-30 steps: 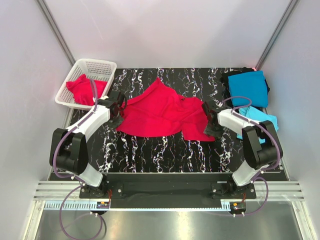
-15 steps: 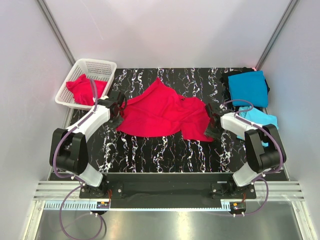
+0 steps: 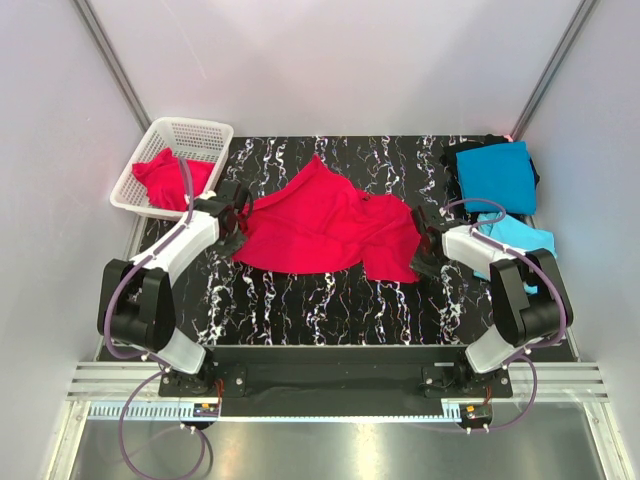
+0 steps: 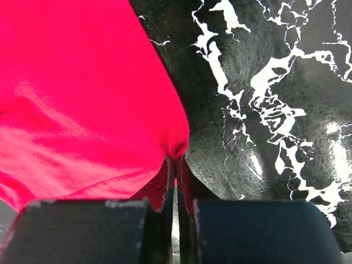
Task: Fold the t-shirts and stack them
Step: Flatten the tshirt out
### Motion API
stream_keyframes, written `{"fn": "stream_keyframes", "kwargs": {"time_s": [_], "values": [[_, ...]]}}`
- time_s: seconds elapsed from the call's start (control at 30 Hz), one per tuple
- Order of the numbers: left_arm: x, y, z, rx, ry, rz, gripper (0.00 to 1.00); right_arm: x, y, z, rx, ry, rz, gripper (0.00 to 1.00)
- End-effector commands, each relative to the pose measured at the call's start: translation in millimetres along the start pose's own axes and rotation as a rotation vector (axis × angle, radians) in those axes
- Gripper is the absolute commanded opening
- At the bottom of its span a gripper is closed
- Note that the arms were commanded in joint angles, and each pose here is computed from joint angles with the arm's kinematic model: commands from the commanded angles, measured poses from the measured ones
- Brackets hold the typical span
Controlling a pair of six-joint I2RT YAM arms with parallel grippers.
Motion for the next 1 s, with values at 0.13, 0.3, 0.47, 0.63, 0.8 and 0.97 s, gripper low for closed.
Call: {"fn": "stream_keyframes", "kwargs": {"time_s": [0.13, 0.3, 0.47, 0.63, 0.8, 0.97], "values": [[-10.3, -0.4, 3.8, 0.004, -0.021, -0.043, 0.0, -22.9, -4.0, 13.3, -0.004, -0.071, 0.002, 0.0], [-14.3, -2.2, 4.7, 0.004, -0.016, -0.064, 0.0, -47.3, -6.4, 25.0, -0.014, -0.129, -0.001, 0.0], [-28.9, -1.8, 5.6, 0.016, -0.022, -0.116, 0.0, -74.5, -9.0, 33.5, -0.021, -0.184, 0.017, 0.0], [-49.1, 2.5, 7.7, 0.042, -0.055, -0.169, 0.0, -103.5, -14.7, 39.5, -0.032, -0.247, 0.038, 0.0], [-77.1, 1.3, 14.1, 0.078, -0.071, -0.277, 0.0, -145.7, -17.3, 53.8, -0.053, -0.343, 0.082, 0.0], [-107.1, 2.8, 25.9, 0.117, -0.112, -0.354, 0.0, -189.8, -25.8, 64.9, -0.068, -0.436, 0.091, 0.0]]}}
Point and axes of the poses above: each gripper's point midway between its finger pads, its own x axis out along the fingers, its own y axis along the line the jaws close on, z = x × y, the point moved 7 cm from there along -x, back along the fingers, and after that the axes turned 8 degrees about -x, right-handed, at the moved point
